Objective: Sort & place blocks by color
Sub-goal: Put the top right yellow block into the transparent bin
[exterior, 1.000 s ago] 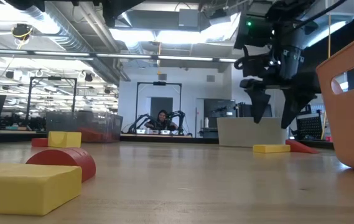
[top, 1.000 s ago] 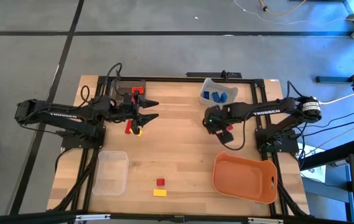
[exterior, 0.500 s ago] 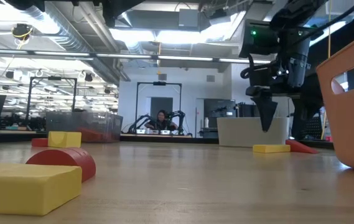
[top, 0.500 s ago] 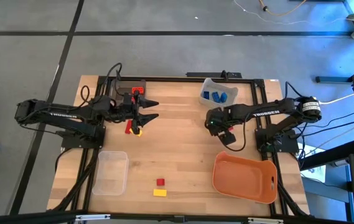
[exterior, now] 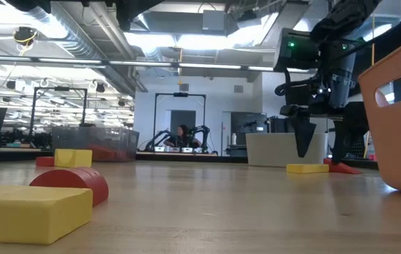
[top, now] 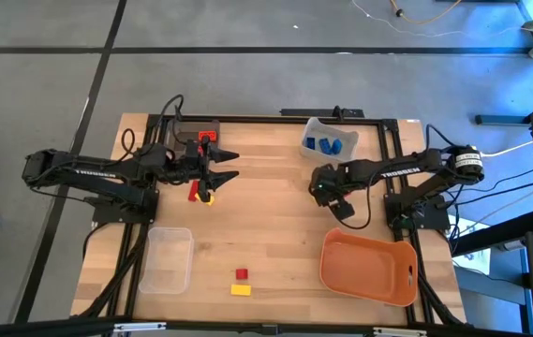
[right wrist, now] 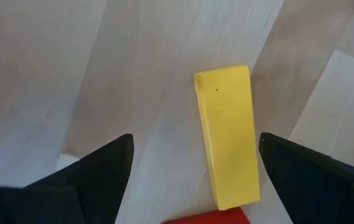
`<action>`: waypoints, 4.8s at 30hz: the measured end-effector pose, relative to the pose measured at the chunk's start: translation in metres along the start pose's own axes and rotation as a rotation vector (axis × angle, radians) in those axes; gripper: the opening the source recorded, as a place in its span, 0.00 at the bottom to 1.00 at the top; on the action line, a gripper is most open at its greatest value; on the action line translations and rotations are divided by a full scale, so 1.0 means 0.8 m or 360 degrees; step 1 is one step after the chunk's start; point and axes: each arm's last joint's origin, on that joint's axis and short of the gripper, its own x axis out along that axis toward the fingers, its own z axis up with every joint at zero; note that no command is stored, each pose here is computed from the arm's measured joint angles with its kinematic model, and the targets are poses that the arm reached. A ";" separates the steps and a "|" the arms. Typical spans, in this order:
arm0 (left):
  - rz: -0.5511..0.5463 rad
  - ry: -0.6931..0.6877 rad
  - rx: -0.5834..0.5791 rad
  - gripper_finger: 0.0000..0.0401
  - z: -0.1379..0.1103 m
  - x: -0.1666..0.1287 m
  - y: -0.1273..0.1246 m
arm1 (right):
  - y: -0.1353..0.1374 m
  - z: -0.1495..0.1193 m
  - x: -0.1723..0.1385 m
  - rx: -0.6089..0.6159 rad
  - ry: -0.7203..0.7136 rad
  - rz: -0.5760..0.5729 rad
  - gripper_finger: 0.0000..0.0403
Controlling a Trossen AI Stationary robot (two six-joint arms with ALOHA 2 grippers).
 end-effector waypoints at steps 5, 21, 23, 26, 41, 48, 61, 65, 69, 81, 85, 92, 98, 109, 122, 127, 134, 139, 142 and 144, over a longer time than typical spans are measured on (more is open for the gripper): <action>0.0002 -0.0001 0.0000 0.65 0.000 0.000 0.000 | -0.003 0.004 0.000 0.0004 -0.0059 -0.0045 0.86; 0.0047 -0.0011 0.0000 0.65 0.000 0.000 0.001 | -0.008 0.001 0.035 0.0053 0.0114 0.0068 0.76; 0.0048 -0.0011 0.0001 0.65 0.000 0.000 0.001 | -0.007 -0.001 0.034 0.0053 0.0126 0.0080 0.67; 0.0047 -0.0011 0.0001 0.65 0.000 0.000 0.001 | -0.005 -0.002 0.034 0.0077 0.0137 0.0114 0.49; 0.0081 -0.0018 0.0001 0.65 0.000 0.000 0.002 | 0.000 0.022 -0.008 0.0632 -0.0141 0.0344 0.31; 0.0083 -0.0018 0.0001 0.65 0.000 0.000 0.002 | -0.015 0.047 -0.061 0.0917 -0.0807 0.0370 0.31; 0.0136 0.0060 0.0011 0.65 -0.006 0.000 0.004 | -0.047 0.092 -0.127 0.1070 -0.1927 0.0299 0.31; 0.0141 0.0080 0.0013 0.65 -0.008 0.000 0.005 | -0.047 0.092 -0.127 0.1079 -0.1919 0.0292 0.31; 0.0145 0.0097 0.0014 0.65 -0.010 0.001 0.005 | -0.047 0.092 -0.127 0.1077 -0.1924 0.0292 0.31; 0.0149 0.0111 0.0011 0.65 -0.014 0.004 0.006 | -0.047 0.092 -0.128 0.1070 -0.1929 0.0286 0.31; 0.0160 0.0160 0.0008 0.65 -0.022 0.008 0.007 | -0.047 0.092 -0.128 0.1042 -0.1933 0.0266 0.31; 0.0177 0.0201 -0.0073 0.65 -0.031 0.014 0.009 | -0.049 0.094 -0.134 0.0988 -0.2024 0.0225 0.31; 0.0178 0.0204 -0.0086 0.65 -0.038 0.022 0.010 | -0.053 0.096 -0.145 0.1008 -0.2173 0.0125 0.31; 0.0066 0.0018 -0.0219 0.65 -0.061 0.054 0.011 | -0.058 0.098 -0.156 0.1072 -0.2350 0.0031 0.31; -0.0021 -0.0036 -0.0228 0.65 -0.073 0.083 0.011 | -0.055 0.114 -0.140 0.1061 -0.2415 0.0116 0.31; -0.0042 0.0012 -0.0224 0.65 -0.072 0.086 0.010 | -0.055 0.114 -0.140 0.1051 -0.2429 0.0117 0.31; -0.0198 0.0071 -0.0313 0.65 -0.071 0.087 0.005 | -0.057 0.115 -0.134 0.1059 -0.2378 0.0073 0.31; -0.0265 0.0064 -0.0340 0.65 -0.067 0.085 0.003 | -0.057 0.114 -0.137 0.1042 -0.2393 0.0061 0.31; -0.0181 0.0039 -0.0346 0.65 -0.067 0.085 0.005 | -0.058 0.114 -0.137 0.1062 -0.2392 0.0050 0.31; -0.0143 0.0043 -0.0346 0.65 -0.066 0.088 0.006 | -0.059 0.114 -0.137 0.1093 -0.2409 0.0063 0.31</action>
